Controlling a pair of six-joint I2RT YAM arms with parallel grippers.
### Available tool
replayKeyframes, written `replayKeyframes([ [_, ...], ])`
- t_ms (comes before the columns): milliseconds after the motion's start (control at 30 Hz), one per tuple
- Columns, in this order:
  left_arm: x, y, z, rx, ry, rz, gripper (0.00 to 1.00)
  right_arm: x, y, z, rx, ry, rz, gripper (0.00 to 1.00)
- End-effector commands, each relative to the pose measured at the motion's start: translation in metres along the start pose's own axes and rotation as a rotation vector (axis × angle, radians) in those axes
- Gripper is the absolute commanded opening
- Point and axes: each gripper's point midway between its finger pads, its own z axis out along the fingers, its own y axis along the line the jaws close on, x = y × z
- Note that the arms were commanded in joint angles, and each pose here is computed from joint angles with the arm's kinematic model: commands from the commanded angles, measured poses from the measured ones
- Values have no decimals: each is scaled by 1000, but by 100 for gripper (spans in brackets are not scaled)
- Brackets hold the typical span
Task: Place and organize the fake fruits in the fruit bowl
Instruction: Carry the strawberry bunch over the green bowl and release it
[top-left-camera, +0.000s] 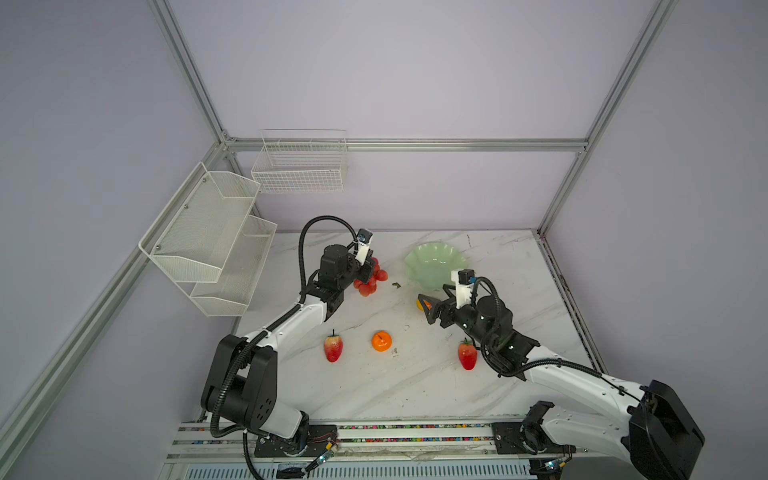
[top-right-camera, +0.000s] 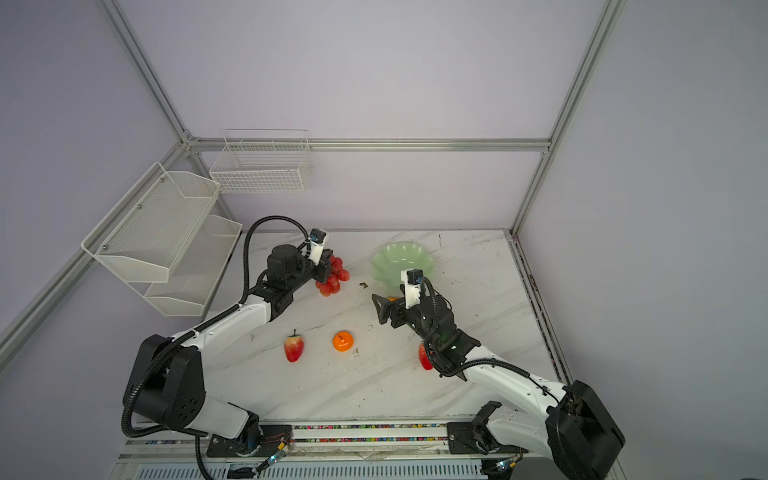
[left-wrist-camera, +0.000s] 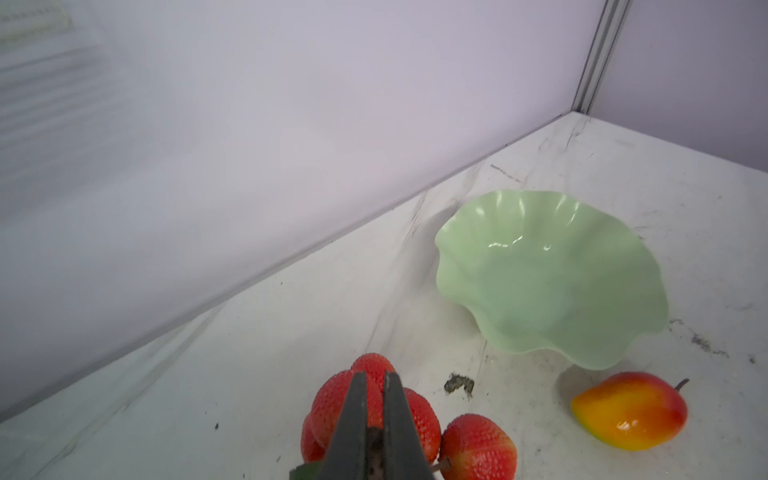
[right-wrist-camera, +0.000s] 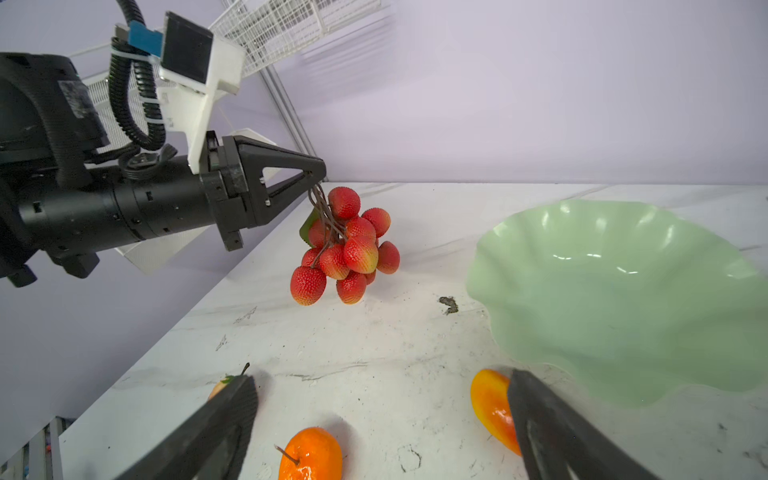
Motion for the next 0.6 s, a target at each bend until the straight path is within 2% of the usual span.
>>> replayKeyframes([
  [0,-103,-11,-2,15,-211,24,0,5,-20,-14,64,14,45,97],
  [167,-146,-53,30,93,-276,26,0,5,-49,-27,192,13,88,97],
  [300,-163,-91,66,164,-304,37,0,1,-64,-34,217,-1,130,97],
  [567,-139,-142,136,229,-257,32,0,-18,-69,-54,250,-30,131,97],
])
